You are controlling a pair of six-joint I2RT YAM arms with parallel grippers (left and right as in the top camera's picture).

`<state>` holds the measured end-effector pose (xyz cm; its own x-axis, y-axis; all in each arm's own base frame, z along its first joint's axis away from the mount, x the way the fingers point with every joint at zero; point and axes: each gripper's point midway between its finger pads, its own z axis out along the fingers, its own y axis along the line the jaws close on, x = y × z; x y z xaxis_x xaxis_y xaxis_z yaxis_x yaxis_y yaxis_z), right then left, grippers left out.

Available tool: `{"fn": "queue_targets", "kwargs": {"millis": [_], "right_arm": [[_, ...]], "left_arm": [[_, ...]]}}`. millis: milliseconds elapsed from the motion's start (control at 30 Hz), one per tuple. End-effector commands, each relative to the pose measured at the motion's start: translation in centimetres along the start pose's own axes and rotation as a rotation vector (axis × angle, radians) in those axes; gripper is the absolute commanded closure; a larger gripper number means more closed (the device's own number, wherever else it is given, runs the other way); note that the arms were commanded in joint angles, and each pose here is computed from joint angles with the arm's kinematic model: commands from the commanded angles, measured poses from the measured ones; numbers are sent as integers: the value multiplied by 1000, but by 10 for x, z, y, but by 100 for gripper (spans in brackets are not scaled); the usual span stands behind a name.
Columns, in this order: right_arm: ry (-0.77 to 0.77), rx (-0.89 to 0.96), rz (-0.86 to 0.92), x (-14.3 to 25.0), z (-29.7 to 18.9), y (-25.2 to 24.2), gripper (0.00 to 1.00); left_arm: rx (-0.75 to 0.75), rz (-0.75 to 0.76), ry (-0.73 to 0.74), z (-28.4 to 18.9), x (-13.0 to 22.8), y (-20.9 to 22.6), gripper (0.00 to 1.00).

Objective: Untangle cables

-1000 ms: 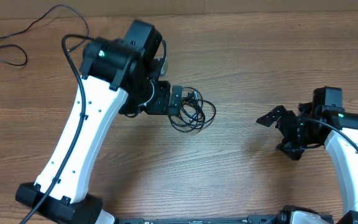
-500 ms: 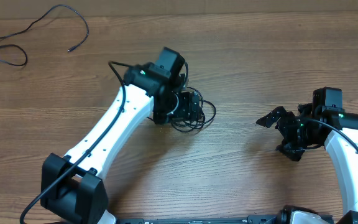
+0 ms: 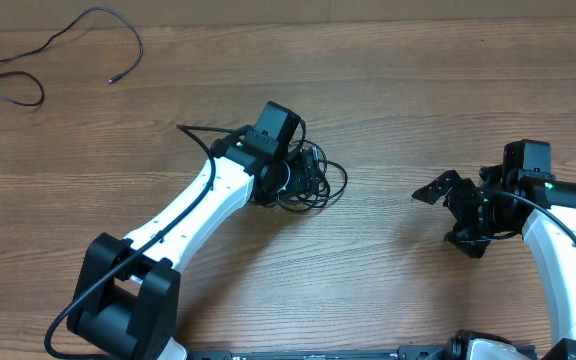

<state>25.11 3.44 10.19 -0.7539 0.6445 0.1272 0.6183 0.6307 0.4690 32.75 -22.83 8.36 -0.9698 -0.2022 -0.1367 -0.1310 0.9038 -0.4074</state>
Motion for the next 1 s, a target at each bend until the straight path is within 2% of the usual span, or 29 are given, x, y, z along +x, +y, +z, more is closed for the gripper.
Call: {"fn": "queue_targets", "kwargs": {"millis": [0, 67, 200, 367, 400, 567, 733, 833, 967], "right_arm": [[-17, -12, -16, -4, -5, 6, 0], [-17, -12, -16, -4, -5, 6, 0], [-18, -13, -16, -4, -5, 6, 0], [-6, -5, -13, -1, -5, 4, 0], [-3, -4, -24, 0, -5, 4, 0], [3, -12, -89, 1, -5, 5, 0], [4, -12, -92, 1, -5, 5, 0], [27, -67, -188, 6, -5, 15, 0], [39, -98, -197, 8, -6, 20, 0]], "left_arm": [[-26, -18, -14, 7, -1, 7, 42], [-19, -16, -23, 7, -3, 5, 55], [-1, -10, -40, 6, -7, 1, 66], [35, 30, -23, 3, -6, -7, 94], [55, 56, -20, 1, -7, -12, 96], [200, 201, -22, -28, -12, -52, 96], [286, 232, -56, -68, -18, -81, 96], [332, 254, -93, -100, -19, -96, 96], [371, 275, -145, -128, -20, -106, 96]]}}
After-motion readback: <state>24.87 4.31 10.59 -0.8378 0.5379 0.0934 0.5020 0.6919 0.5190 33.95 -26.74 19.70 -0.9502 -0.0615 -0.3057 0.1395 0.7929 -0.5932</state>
